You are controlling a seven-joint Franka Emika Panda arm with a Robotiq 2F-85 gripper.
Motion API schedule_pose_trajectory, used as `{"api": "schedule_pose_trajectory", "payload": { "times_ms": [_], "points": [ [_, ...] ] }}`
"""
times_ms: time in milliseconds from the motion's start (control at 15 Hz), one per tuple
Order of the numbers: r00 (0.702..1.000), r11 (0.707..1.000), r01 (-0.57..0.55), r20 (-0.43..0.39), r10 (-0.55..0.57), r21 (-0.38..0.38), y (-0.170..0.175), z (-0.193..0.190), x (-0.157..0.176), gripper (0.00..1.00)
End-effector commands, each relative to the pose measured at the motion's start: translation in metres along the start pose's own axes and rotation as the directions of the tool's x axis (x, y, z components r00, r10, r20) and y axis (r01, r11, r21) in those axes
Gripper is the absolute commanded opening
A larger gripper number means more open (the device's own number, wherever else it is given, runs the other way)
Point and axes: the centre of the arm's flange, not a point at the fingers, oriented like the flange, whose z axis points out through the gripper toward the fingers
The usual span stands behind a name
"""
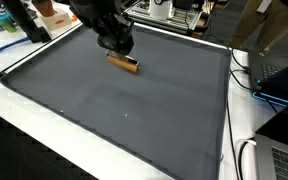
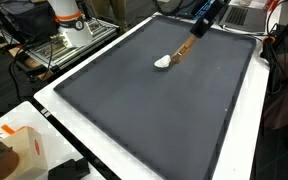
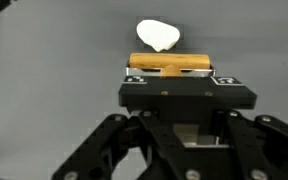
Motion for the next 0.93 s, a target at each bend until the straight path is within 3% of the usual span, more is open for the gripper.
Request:
{"api": "schedule_pose_trajectory", "payload": {
  "times_ms": [0,267,867],
  "points": [
    [0.999,1.000,0.004,0.047,-0.003,-0.014,-0.006,-0.018,0.026,0.23],
    [0.996,1.000,0.010,0.091,-0.010,-0.010,-0.010,-0.010,0.032,0.23],
    [0.997,1.000,0.027,0.067,-0.028,0.015,-0.014,-0.002,0.039,0.23]
  ]
}}
